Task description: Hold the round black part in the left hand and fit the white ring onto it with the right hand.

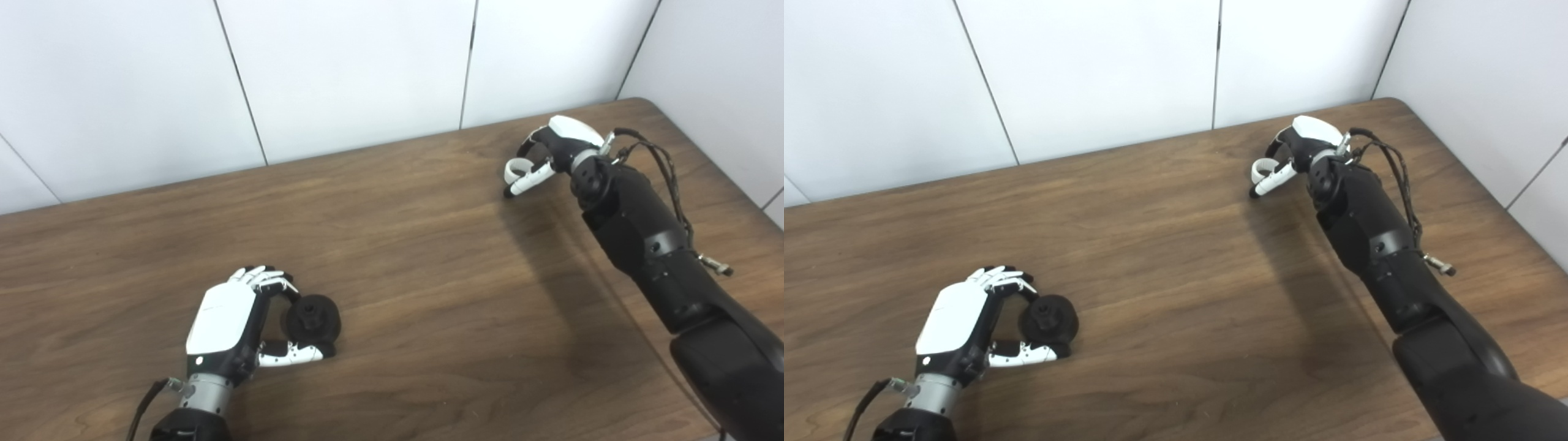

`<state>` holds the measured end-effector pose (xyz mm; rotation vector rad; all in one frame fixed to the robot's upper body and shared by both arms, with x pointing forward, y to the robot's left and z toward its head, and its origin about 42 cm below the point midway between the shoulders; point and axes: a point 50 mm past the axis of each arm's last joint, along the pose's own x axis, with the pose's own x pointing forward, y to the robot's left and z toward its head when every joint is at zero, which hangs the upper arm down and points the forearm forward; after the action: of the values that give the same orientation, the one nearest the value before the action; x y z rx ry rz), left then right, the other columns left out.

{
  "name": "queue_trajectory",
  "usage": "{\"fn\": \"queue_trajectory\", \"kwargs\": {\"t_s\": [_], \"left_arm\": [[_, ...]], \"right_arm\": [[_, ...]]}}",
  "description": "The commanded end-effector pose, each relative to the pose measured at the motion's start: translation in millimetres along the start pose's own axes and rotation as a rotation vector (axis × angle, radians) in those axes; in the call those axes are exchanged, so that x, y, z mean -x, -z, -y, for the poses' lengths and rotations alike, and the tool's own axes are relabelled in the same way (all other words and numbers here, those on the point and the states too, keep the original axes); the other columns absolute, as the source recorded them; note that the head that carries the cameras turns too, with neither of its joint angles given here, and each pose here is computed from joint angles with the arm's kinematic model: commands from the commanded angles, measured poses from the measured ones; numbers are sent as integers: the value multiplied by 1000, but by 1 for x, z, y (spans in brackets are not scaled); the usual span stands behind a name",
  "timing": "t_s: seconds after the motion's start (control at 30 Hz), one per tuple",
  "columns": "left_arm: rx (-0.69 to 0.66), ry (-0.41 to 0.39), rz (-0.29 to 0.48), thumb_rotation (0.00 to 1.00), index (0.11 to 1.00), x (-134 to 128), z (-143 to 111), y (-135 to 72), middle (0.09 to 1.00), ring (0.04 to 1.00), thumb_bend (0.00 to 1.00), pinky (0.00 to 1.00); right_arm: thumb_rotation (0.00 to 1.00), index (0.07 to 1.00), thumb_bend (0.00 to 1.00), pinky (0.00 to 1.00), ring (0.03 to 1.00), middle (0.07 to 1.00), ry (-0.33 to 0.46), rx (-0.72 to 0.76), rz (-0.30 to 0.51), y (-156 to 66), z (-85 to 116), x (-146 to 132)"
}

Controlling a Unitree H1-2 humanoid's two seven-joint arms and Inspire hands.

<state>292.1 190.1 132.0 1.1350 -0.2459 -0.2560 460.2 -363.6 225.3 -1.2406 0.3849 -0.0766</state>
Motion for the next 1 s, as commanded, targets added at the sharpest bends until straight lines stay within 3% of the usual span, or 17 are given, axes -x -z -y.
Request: {"fn": "queue_trajectory", "kwargs": {"t_s": [0.0,0.5,0.63,0.7,0.73,0.97], "left_arm": [[-29,-25,11,50,485,-4,-8,-3,766,860,522,914],[-31,-29,12,50,485,-4,-11,-2,767,860,522,911],[-31,-32,16,50,485,-5,-11,-3,767,858,522,907],[-31,-35,18,50,485,-5,-11,-3,765,857,522,905],[-32,-36,19,50,485,-5,-11,-3,765,856,522,903],[-33,-41,21,50,484,-5,-13,-3,765,857,522,906]], "right_arm": [[313,681,796,1000,1000,923,89,17,23,-5,34,2],[298,638,787,1000,1000,890,82,21,31,-5,31,1],[242,603,772,1000,1000,887,94,-9,32,-5,29,1],[162,512,576,1000,1000,885,112,-40,38,-3,28,2],[149,499,551,1000,1000,879,118,-50,41,-3,27,1],[132,486,523,1000,1000,872,129,-31,41,-1,24,0]]}}
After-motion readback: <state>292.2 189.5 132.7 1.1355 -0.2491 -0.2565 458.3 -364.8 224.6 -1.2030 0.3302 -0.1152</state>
